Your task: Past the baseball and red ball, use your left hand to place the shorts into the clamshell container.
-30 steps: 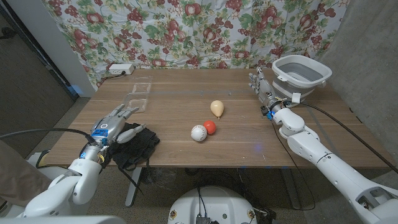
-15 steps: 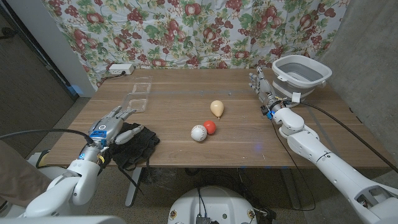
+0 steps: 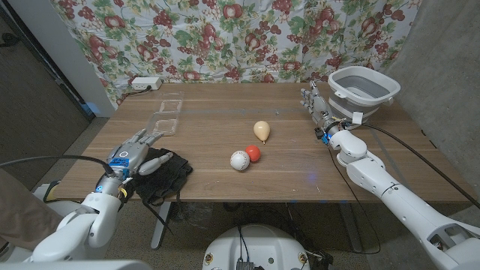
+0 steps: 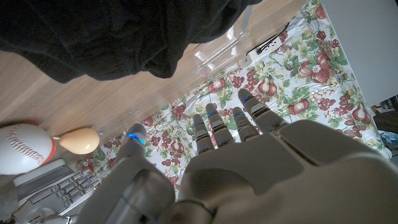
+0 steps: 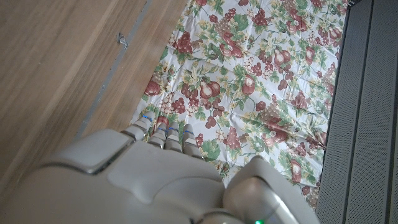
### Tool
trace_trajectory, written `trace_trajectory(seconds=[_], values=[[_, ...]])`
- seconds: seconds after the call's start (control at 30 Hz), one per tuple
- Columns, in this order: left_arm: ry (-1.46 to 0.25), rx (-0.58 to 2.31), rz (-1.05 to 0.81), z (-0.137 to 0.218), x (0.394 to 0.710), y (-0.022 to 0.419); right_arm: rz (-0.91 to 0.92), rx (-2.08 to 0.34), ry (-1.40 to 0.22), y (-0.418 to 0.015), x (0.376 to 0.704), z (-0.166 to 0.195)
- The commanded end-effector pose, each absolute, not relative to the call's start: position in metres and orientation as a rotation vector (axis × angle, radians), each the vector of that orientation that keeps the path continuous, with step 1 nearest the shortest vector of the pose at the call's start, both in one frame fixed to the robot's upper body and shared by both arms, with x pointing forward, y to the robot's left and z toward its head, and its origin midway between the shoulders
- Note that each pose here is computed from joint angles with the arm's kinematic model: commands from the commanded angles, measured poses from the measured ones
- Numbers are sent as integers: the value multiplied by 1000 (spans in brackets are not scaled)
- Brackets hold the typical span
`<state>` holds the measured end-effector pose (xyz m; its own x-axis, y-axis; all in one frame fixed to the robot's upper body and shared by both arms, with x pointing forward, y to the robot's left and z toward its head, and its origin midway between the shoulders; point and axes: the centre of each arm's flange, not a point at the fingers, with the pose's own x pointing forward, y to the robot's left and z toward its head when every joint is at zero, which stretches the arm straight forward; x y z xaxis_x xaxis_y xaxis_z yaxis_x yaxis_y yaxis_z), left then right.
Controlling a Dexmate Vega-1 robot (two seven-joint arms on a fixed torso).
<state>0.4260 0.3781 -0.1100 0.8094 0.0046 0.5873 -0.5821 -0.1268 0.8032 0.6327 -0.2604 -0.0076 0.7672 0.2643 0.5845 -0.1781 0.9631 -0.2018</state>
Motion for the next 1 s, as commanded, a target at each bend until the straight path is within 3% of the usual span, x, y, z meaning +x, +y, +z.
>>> trace_trajectory(seconds=[0.03, 1.0], values=[[-445, 1644, 543, -117, 421, 380, 248, -139, -650, -259, 634, -7], [-395, 1626, 610, -133, 427, 394, 253, -152, -633, -255, 636, -7]])
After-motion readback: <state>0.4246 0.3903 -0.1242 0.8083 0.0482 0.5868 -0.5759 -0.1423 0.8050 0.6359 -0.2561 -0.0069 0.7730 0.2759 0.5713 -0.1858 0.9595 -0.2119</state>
